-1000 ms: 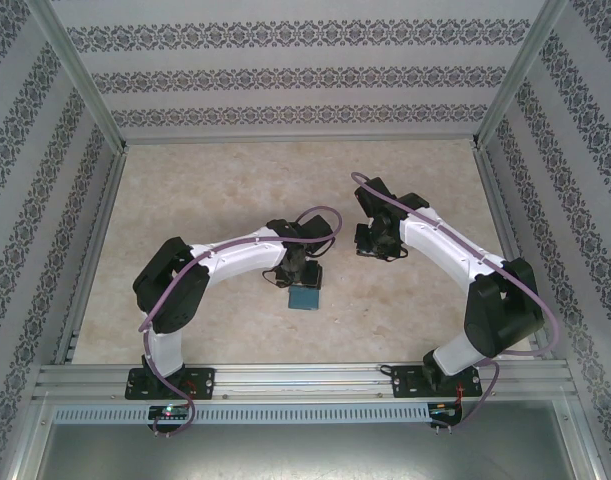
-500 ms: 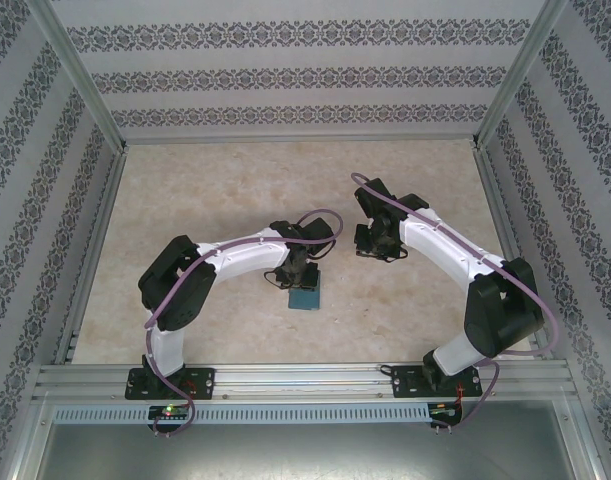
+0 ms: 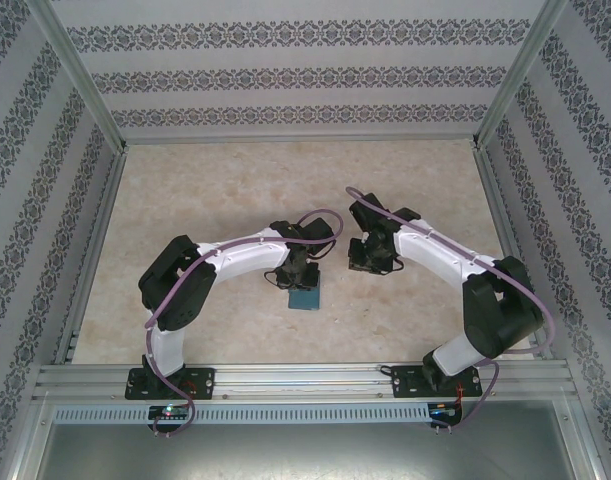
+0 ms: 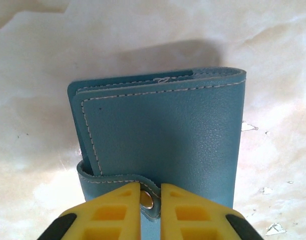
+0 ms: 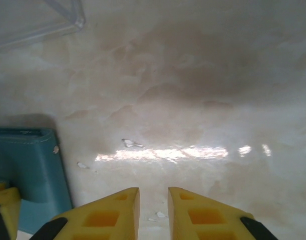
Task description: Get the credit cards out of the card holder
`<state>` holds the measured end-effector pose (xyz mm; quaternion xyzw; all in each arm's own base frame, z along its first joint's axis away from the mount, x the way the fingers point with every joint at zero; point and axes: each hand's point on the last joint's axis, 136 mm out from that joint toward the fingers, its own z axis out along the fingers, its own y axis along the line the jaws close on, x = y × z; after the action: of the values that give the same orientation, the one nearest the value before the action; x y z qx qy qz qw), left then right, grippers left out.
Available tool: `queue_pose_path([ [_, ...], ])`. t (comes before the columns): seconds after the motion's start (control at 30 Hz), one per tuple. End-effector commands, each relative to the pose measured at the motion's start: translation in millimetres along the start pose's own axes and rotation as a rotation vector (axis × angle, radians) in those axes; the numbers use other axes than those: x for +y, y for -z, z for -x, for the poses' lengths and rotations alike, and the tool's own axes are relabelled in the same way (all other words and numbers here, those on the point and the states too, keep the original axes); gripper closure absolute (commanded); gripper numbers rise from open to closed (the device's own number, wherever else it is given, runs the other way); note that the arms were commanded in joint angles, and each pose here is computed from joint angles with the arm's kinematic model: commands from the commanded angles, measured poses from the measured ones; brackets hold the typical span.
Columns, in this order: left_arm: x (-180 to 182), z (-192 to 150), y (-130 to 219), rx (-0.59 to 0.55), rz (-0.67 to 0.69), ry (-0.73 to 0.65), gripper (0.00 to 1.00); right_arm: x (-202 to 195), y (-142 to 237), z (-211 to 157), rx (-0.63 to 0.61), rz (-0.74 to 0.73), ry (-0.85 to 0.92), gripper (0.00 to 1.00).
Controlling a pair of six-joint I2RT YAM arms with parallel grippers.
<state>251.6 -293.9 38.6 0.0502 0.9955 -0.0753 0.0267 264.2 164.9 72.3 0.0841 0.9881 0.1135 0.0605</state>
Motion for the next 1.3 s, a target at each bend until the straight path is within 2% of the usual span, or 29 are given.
queue_pose_path([
  [0.0,-9.4,-3.5,8.9,-0.013,-0.043,-0.029,0.9,15.4,-5.1,-4.7,0.014,0.074,-0.017,0.77],
  [0.3,-13.9,2.1,34.8,-0.084,-0.104,-0.026,0.95,44.8,-19.8,-14.8,0.075,0.192,-0.004,0.73],
  [0.57,-13.4,0.8,35.1,-0.084,-0.16,0.004,0.96,60.9,-30.0,-25.0,0.12,0.238,0.01,0.67],
  [0.77,-10.9,-0.9,26.9,-0.07,-0.163,0.015,0.96,52.3,-23.1,-24.0,0.061,0.223,-0.011,0.63],
  [1.03,-13.5,1.1,24.7,-0.07,-0.182,0.013,0.96,70.5,-29.3,-37.3,0.092,0.388,-0.017,0.56],
  [1.27,-12.4,-0.4,18.6,-0.055,-0.173,0.006,0.97,59.6,-24.8,-38.8,0.03,0.387,-0.026,0.56],
])
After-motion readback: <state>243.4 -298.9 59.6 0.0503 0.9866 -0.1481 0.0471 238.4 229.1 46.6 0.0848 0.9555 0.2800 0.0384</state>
